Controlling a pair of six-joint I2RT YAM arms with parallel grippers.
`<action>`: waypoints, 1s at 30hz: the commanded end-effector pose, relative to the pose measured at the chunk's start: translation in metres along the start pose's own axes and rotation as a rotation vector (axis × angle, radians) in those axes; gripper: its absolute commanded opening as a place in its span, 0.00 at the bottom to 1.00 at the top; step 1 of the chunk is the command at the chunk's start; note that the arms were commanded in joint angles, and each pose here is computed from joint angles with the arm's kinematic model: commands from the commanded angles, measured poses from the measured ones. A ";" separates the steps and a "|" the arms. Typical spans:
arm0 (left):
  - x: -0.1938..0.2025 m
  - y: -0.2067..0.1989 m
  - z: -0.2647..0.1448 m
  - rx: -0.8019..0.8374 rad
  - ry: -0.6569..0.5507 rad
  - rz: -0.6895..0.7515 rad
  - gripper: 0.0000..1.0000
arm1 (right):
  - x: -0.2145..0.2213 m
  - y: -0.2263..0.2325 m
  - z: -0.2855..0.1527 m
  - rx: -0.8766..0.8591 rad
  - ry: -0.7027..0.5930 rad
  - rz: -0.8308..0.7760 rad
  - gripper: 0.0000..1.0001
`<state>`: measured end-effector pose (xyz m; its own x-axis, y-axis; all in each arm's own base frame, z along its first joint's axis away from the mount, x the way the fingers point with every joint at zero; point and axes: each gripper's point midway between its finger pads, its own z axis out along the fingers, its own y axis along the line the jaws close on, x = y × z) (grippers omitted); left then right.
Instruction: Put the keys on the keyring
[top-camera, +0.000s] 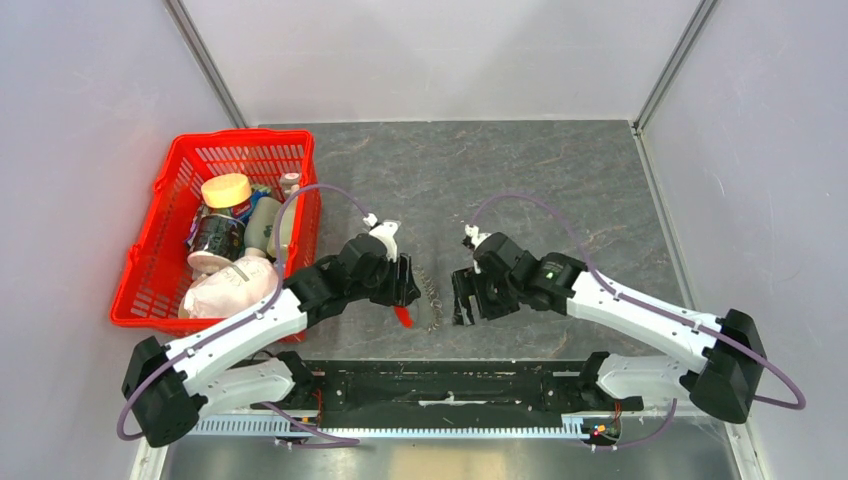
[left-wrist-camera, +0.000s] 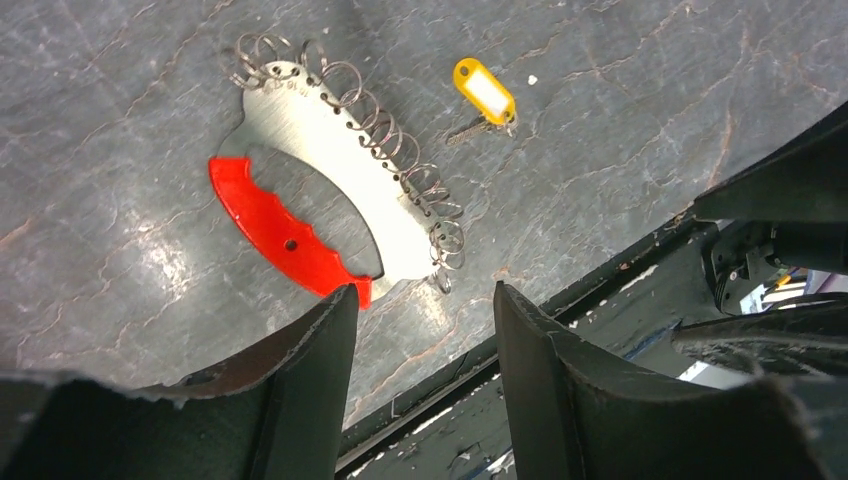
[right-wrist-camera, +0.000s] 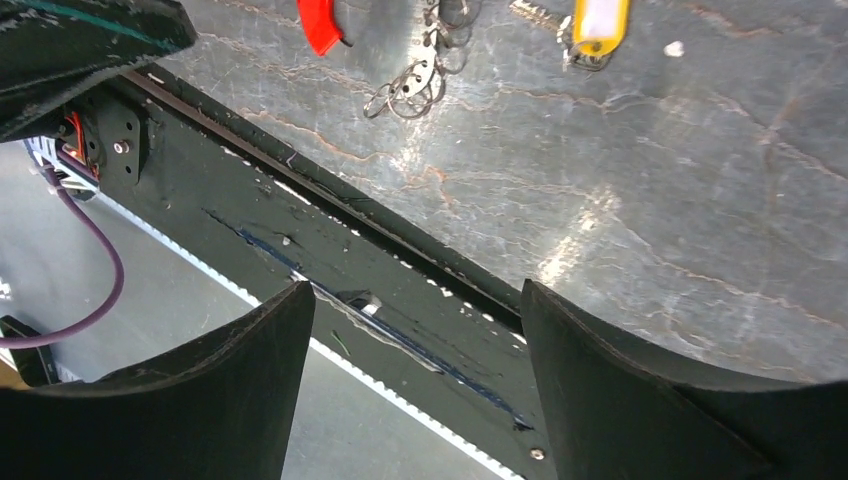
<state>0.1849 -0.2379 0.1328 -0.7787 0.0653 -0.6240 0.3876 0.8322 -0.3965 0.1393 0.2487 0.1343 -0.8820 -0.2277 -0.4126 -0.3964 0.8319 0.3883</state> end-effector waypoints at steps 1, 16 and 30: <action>0.000 0.008 -0.009 -0.038 -0.040 -0.053 0.59 | -0.008 0.021 0.014 -0.003 -0.079 0.055 0.82; -0.003 0.025 -0.037 -0.079 -0.146 -0.068 0.55 | 0.009 0.060 0.059 0.077 -0.127 0.170 0.61; -0.002 0.029 -0.051 -0.069 -0.179 -0.049 0.56 | 0.018 0.073 0.111 0.187 -0.174 0.260 0.41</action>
<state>0.1725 -0.1884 0.1515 -0.7040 -0.0526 -0.7082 0.3184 0.8681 -0.3809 0.1025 0.3451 0.0464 -0.9224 -0.0589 -0.3818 -0.1787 0.9413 0.2865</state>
